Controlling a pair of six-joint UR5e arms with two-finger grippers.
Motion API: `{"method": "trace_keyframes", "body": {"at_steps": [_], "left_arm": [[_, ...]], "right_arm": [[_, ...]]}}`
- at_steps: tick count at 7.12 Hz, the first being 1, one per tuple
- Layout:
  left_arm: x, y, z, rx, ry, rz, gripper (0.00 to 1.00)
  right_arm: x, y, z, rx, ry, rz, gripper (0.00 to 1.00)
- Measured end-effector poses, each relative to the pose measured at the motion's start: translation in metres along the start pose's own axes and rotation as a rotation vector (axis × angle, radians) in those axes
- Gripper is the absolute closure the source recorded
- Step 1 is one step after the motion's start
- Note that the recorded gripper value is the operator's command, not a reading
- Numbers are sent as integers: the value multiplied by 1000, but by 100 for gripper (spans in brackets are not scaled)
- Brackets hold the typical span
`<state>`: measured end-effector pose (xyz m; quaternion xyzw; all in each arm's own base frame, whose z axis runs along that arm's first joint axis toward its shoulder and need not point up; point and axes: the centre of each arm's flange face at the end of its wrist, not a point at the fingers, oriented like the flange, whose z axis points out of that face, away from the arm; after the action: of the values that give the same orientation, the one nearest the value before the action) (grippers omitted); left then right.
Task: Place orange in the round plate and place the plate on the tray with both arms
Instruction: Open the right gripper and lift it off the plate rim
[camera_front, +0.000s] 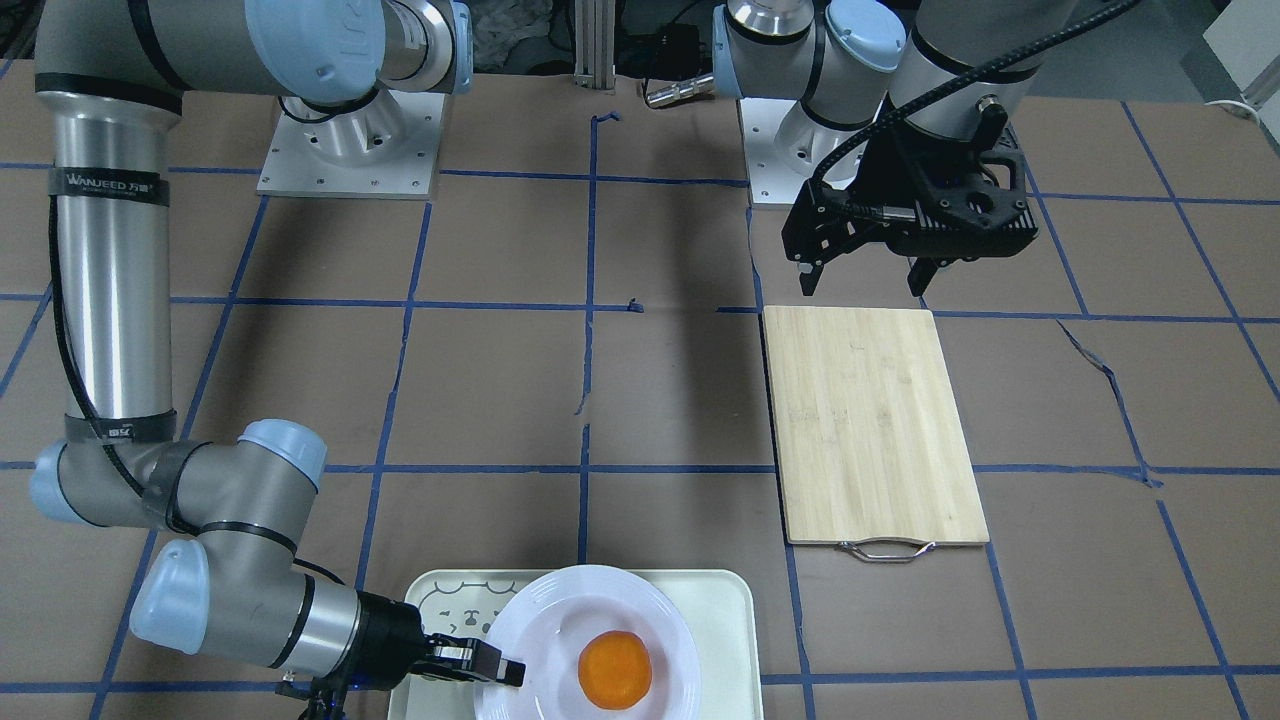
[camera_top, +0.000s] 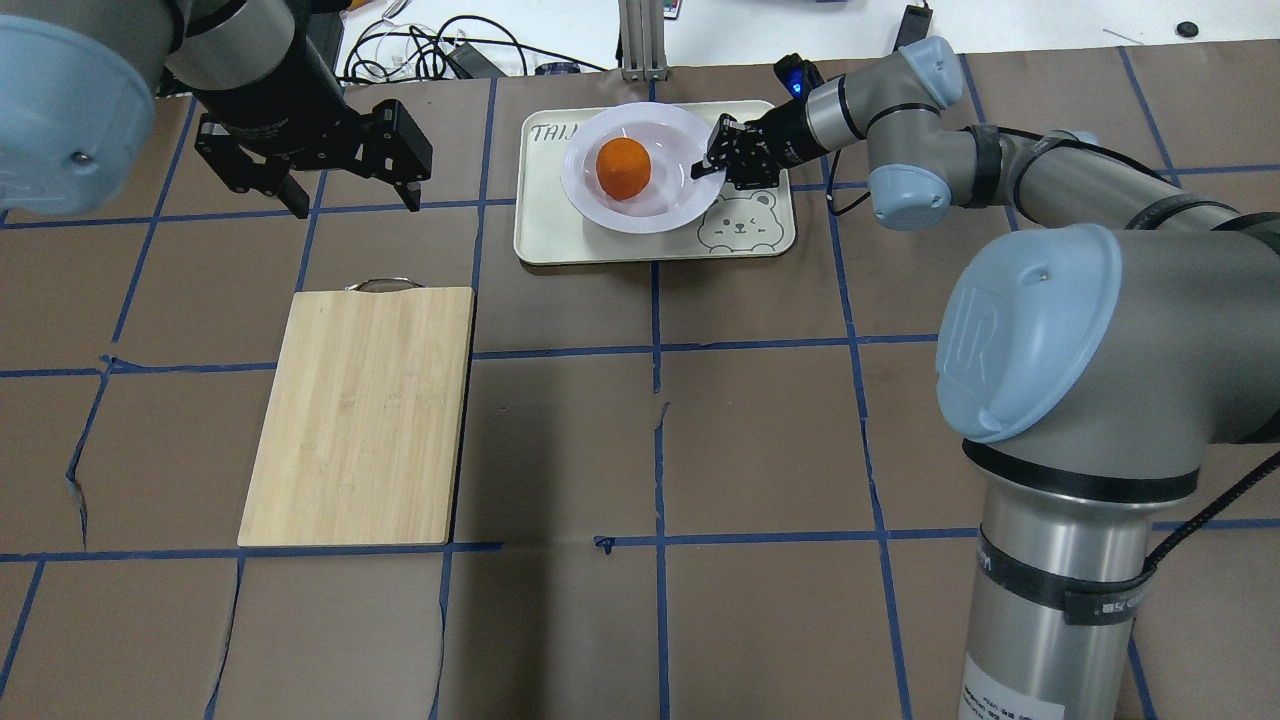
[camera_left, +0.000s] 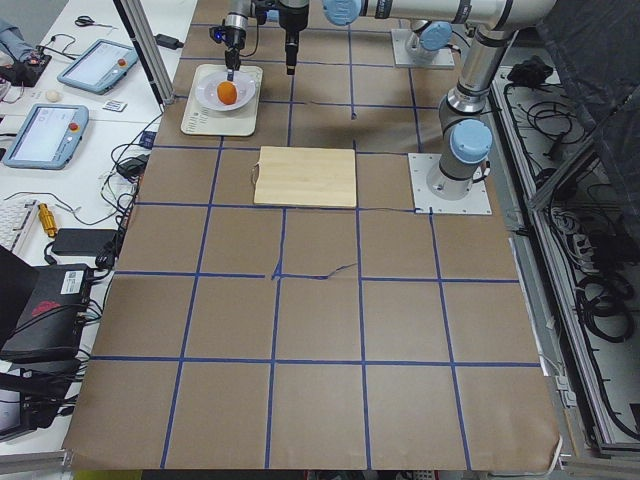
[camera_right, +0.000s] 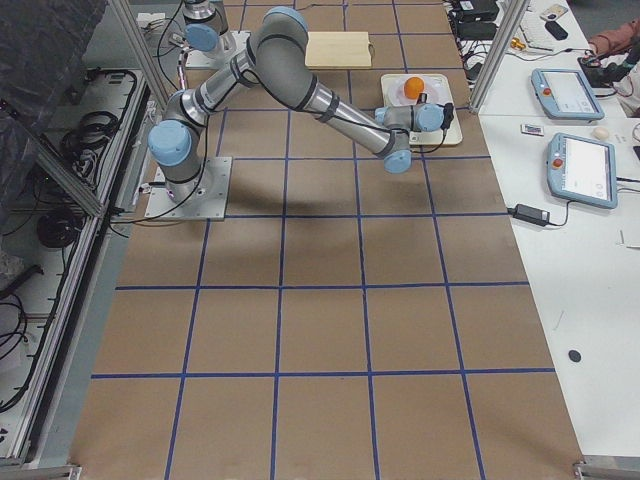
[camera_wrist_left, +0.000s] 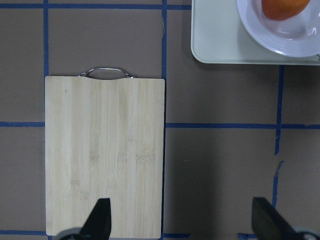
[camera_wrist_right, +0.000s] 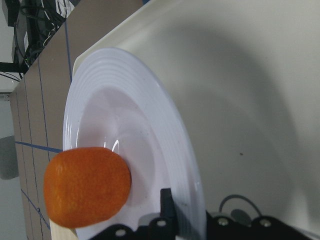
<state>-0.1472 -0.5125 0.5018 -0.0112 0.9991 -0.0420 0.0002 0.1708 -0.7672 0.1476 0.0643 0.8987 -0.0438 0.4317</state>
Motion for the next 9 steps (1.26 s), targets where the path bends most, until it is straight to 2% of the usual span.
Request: {"method": "trace_keyframes", "body": {"at_steps": [1, 2, 4, 5, 7, 9], "left_arm": [[0, 0, 0, -1, 0, 0, 0], [0, 0, 0, -1, 0, 0, 0], [0, 0, 0, -1, 0, 0, 0], [0, 0, 0, -1, 1, 0, 0], [0, 0, 0, -1, 0, 0, 0], [0, 0, 0, -1, 0, 0, 0]], "right_arm": [[4, -1, 3, -2, 5, 13, 22], [6, -2, 4, -2, 11, 33, 0], [-1, -2, -5, 16, 41, 41, 0], [-14, -2, -19, 37, 73, 31, 0], [-58, 7, -66, 52, 190, 45, 0], [-101, 34, -124, 41, 380, 72, 0]]}}
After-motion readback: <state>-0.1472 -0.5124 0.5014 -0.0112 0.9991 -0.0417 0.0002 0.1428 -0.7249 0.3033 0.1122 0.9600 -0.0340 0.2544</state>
